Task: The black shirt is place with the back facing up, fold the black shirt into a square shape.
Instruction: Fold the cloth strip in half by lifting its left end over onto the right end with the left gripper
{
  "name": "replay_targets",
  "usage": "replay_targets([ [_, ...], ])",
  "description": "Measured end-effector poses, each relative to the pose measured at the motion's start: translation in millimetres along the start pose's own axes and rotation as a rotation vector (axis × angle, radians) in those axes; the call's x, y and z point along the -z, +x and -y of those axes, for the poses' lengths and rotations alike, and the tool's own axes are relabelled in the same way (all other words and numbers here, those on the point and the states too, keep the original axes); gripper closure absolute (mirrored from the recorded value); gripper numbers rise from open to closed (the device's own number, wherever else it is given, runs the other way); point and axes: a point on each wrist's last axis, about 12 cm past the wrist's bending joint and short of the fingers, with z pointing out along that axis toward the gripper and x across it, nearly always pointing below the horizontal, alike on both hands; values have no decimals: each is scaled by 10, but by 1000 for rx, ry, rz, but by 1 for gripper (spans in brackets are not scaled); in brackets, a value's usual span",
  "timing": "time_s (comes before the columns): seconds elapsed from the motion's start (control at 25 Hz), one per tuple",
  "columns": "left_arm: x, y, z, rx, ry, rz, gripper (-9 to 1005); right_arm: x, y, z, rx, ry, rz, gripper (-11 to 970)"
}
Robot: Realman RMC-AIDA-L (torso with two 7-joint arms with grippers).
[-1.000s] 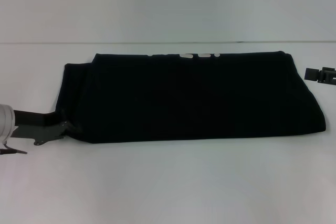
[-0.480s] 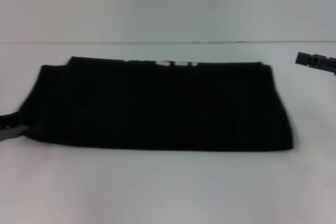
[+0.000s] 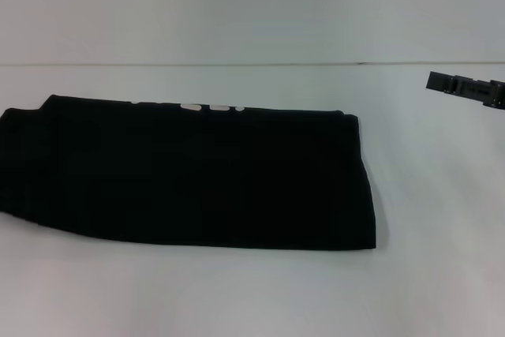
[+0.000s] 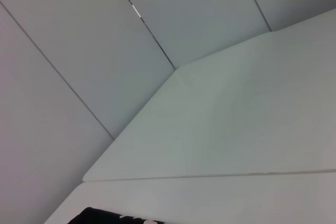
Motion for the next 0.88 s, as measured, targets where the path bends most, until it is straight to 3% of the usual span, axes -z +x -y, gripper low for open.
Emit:
replay_targets([
  [0.08,-3,-103,182,-26,86,-8,886,35,17,15,-4,3,-1,28],
  [0.2,-104,-256,617,-85,284,-35,878,135,67,67,-15,25,1,29],
  [0.24,-156,-297,784,-109,350,-50,875,166,77,82,-12,32,2,29],
  [0.32,-381,-357,1298,-185,504,-126,870,258,104,131,-8,55,2,29],
  [0.36,-472,-345,1483,-211,550,-163,867,296,110,148,-6,62,2,29],
  [0.48,-847,-200,2200,-313,661,-284,859,471,126,226,-2,96,7,30],
  [0.56,-1047,-49,2556,-373,676,-329,854,509,129,241,-2,103,11,30],
  [0.64,-1299,229,2925,-431,676,-381,848,592,128,268,3,113,16,30],
  [0.76,-1533,449,3074,-418,668,-387,840,673,116,277,14,109,20,30],
  [0.88,-1840,790,2953,-301,651,-358,832,719,120,274,21,100,20,31],
])
